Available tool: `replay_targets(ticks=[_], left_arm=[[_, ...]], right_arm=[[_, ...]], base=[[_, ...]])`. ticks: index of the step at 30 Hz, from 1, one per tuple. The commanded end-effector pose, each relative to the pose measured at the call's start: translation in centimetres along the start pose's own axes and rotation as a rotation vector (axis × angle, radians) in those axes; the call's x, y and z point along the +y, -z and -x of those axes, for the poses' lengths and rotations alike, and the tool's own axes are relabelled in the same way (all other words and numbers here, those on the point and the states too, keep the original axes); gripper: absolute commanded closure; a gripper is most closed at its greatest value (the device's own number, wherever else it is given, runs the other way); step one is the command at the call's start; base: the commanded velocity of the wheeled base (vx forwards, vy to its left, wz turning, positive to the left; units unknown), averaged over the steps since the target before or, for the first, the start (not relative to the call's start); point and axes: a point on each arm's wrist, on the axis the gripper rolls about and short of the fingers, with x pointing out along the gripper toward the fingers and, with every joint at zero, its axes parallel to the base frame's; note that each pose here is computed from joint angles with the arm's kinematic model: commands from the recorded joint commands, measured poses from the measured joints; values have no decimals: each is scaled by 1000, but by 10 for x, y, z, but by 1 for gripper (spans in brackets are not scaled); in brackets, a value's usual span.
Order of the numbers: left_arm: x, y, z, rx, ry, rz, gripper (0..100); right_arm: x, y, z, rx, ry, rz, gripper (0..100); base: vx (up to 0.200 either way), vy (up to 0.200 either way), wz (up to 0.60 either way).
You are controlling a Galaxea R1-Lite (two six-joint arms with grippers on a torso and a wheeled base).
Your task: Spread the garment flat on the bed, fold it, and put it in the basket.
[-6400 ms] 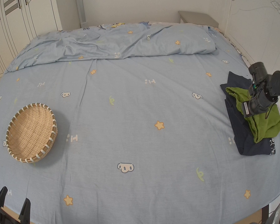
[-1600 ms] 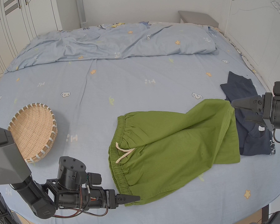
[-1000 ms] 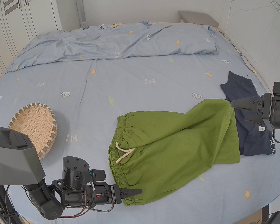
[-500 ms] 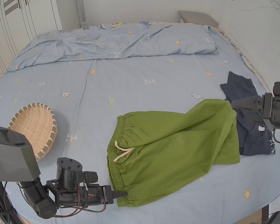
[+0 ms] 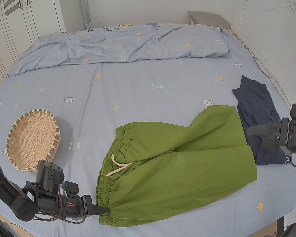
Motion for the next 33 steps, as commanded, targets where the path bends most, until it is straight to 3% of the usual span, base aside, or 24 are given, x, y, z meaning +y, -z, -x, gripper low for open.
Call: replay_targets(ticks=[1, 6, 12, 15, 19, 22, 33], left_arm=[[-13, -5, 30, -94, 80, -33, 100], [-2, -8, 36, -127, 50, -40, 100], [13, -12, 44, -152, -10, -51, 100], [16, -15, 47, -170, -18, -42, 100], [18, -16, 49, -174, -11, -29, 100], [18, -16, 49, -176, -10, -31, 100], [18, -17, 49, -177, -11, -30, 100]], right_arm=[[-25, 30, 5, 53, 68, -47, 0], [-51, 43, 1, 111, 107, -121, 0], [-87, 56, -15, 215, 94, -145, 0], [-100, 63, -22, 257, 92, -142, 0], [-122, 84, -34, 363, 83, -70, 0], [-131, 91, -40, 402, 65, -48, 0], [-149, 103, -67, 456, -10, -90, 0]], base=[[0, 0, 0], [0, 0, 0], [0, 0, 0], [0, 0, 0], [0, 0, 0], [0, 0, 0], [0, 0, 0]])
